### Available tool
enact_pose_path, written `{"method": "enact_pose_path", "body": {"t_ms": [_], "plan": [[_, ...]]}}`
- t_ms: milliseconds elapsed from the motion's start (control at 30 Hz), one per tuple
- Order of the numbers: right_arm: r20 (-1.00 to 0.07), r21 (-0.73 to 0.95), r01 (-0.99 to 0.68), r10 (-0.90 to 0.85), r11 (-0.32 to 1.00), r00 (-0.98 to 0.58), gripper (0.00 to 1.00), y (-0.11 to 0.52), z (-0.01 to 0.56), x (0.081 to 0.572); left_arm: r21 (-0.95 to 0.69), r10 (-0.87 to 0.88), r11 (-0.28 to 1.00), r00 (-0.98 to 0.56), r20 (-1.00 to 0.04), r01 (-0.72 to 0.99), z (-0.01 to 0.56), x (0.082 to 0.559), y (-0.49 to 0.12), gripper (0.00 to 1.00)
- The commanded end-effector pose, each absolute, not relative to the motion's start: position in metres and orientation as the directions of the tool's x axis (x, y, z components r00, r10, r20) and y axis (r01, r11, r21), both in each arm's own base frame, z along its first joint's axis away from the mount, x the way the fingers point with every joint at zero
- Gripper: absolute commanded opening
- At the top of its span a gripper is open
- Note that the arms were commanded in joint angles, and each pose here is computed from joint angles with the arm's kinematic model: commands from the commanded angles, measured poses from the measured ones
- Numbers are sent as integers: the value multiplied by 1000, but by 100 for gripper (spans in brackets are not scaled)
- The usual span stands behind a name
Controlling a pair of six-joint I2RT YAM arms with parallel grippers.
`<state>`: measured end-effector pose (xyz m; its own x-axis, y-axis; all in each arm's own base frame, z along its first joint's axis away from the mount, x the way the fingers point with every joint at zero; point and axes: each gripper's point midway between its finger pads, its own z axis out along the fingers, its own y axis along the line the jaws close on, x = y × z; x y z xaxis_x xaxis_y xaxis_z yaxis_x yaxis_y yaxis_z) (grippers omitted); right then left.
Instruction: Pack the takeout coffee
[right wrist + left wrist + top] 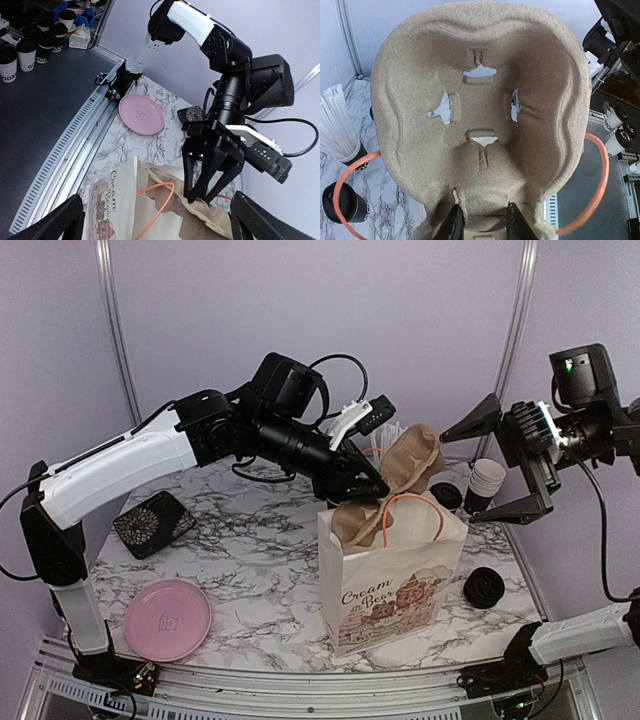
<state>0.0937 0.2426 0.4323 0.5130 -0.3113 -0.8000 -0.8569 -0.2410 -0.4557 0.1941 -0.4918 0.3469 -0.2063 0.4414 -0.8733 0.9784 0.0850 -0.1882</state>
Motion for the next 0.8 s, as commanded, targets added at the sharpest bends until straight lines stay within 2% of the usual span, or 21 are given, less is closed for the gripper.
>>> {"method": "enact_pose_path", "body": {"t_ms": [0, 267, 567, 767], "plan": [[-775, -495, -863, -399, -99, 490, 99, 231, 445, 117, -149, 423, 61, -160, -892, 987, 368, 178, -483, 27], [-806, -469, -852, -507, 233, 305, 99, 218, 445, 199, -144, 440, 48, -150, -885, 988, 363, 167, -480, 27], [-882, -349, -846, -446, 403, 151, 99, 171, 445, 266, -146, 517, 73, -163, -841, 987, 331, 165, -486, 27], [-913, -250, -823, -408, 509, 25, 99, 143, 416, 310, -116, 590, 110, -158, -791, 987, 308, 168, -487, 27]]}}
